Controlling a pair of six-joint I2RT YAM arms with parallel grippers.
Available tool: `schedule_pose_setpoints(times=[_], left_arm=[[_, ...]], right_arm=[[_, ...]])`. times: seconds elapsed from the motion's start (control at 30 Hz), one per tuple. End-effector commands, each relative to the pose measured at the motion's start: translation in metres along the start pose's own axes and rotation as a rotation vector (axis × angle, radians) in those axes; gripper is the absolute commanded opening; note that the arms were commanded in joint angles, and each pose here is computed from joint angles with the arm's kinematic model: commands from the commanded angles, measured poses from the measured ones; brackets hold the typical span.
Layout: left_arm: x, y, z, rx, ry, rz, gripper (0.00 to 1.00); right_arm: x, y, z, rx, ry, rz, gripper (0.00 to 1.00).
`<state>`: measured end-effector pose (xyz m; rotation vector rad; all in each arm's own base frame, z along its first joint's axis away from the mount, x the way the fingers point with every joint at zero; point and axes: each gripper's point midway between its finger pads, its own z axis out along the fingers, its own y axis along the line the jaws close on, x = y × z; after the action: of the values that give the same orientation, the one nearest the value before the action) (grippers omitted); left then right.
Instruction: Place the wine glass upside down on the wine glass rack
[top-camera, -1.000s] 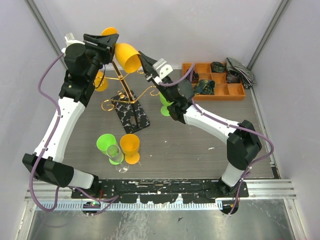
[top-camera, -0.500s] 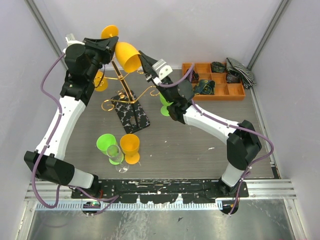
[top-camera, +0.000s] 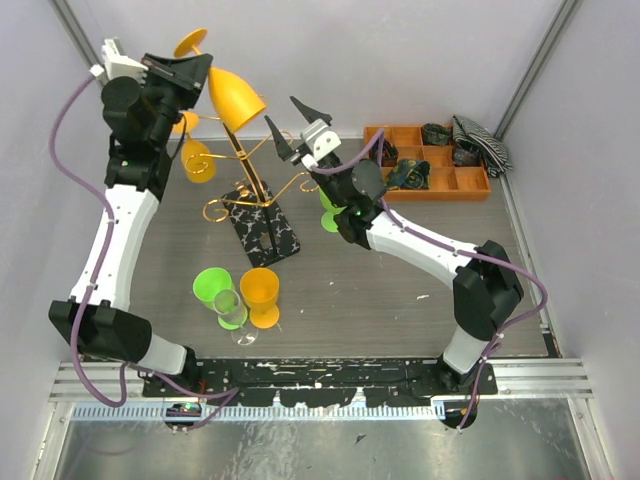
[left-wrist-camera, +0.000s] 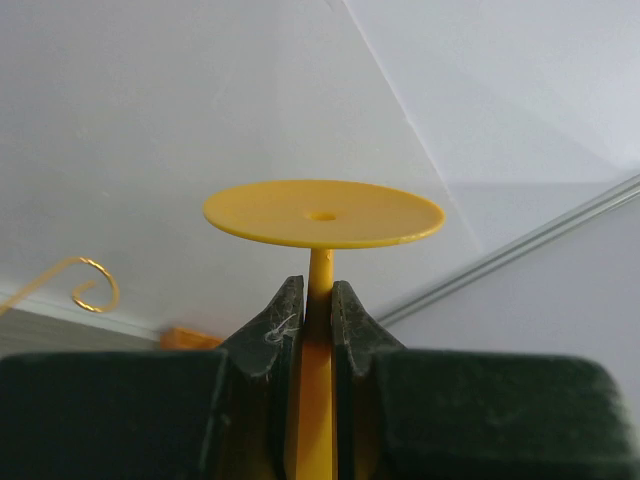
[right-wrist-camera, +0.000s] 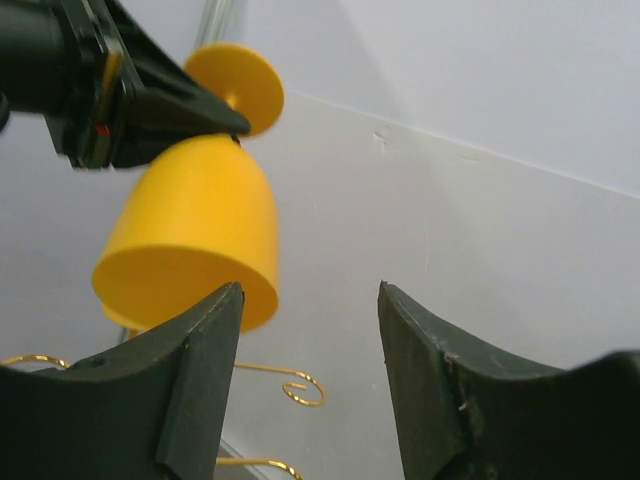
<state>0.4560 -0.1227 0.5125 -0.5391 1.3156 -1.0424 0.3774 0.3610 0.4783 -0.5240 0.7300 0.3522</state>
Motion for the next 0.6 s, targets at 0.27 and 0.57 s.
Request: schedule_pose_setpoints(times=[0.27, 0.57], left_arm=[[-0.065, 0.009, -0.068, -0.023, -0.13, 0.698, 0.0], [-0.112, 0.035, -0.13, -0.205, -0.262, 0.979, 0.0]], right_arm=[[-0.001, -0.031, -0.012, 0.094, 0.146, -0.113, 0.71], [0.019, -0.03, -0.025, 0.093, 0.24, -0.133, 0.73]])
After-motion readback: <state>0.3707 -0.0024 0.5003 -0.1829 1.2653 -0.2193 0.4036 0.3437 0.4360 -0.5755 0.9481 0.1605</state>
